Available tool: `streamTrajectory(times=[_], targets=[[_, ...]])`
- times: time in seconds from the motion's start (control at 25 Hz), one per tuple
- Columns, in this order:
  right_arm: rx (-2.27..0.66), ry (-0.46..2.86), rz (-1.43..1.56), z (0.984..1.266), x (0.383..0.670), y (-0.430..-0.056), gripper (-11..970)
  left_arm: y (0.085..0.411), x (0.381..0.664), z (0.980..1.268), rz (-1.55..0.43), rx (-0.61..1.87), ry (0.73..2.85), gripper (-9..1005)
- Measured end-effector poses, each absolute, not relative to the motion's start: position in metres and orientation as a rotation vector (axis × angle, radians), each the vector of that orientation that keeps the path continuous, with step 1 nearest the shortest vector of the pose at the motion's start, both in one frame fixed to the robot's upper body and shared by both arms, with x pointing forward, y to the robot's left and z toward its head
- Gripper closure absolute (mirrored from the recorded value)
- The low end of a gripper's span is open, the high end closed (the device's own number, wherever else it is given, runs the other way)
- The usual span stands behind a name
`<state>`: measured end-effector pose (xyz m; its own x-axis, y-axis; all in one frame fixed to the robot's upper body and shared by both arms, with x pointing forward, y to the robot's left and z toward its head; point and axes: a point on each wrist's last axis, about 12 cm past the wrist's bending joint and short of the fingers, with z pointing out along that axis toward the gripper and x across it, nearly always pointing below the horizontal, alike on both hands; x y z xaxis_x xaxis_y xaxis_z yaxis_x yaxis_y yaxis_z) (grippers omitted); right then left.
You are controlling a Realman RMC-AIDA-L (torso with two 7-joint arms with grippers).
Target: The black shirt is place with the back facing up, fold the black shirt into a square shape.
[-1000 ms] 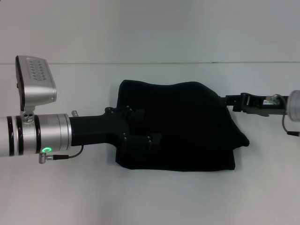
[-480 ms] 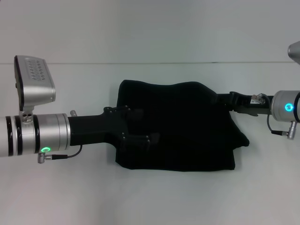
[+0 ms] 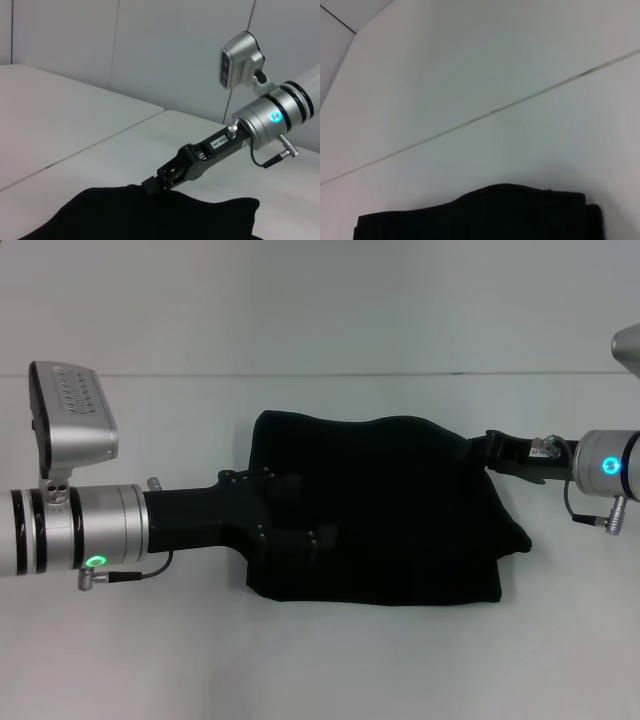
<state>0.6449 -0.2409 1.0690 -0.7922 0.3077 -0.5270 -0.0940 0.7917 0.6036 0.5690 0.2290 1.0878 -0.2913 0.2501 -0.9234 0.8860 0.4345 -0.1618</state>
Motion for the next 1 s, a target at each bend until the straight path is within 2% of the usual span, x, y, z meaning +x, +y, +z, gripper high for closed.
streamTrajectory(times=[0.4,0.52,1.0], targets=[[0.101,2.325,0.807,1.072,0.648,-0.239,759,0.230,0.570,1.087,-0.873,0.970,1.792,89],[0.094,2.308,0.795,1.077,0.651,-0.241,938,0.230,0.570,1.087,-0.875,0.967,1.794,89],[0.066,2.280,0.779,1.092,0.663,-0.245,913,0.229,0.573,1.089,-0.868,0.957,1.791,89]])
